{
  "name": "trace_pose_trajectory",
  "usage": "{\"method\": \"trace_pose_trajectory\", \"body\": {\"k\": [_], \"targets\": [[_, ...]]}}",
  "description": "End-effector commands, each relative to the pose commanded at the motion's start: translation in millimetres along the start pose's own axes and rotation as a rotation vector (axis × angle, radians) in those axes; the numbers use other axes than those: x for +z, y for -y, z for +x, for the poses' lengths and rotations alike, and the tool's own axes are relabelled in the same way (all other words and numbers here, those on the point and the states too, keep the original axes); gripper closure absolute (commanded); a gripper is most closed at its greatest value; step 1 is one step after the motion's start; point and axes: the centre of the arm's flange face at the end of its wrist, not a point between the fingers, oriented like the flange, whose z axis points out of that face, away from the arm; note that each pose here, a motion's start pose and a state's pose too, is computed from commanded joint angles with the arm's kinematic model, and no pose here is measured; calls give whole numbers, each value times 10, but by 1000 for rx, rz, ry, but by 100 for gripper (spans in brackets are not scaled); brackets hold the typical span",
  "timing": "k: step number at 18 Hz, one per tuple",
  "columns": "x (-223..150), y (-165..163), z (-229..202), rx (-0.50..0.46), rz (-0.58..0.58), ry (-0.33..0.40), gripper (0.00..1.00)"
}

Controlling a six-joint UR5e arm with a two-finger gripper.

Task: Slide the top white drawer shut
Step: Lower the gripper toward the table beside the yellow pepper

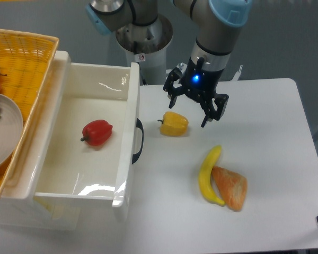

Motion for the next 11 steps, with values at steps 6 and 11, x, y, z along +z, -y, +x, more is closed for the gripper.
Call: {"method": "trace_pose_trajectory", "body": {"k": [6,11], "targets": [[364,-182,-373,-30,-46,-18,0],[468,-176,-335,-34,-53,-28,0]]}}
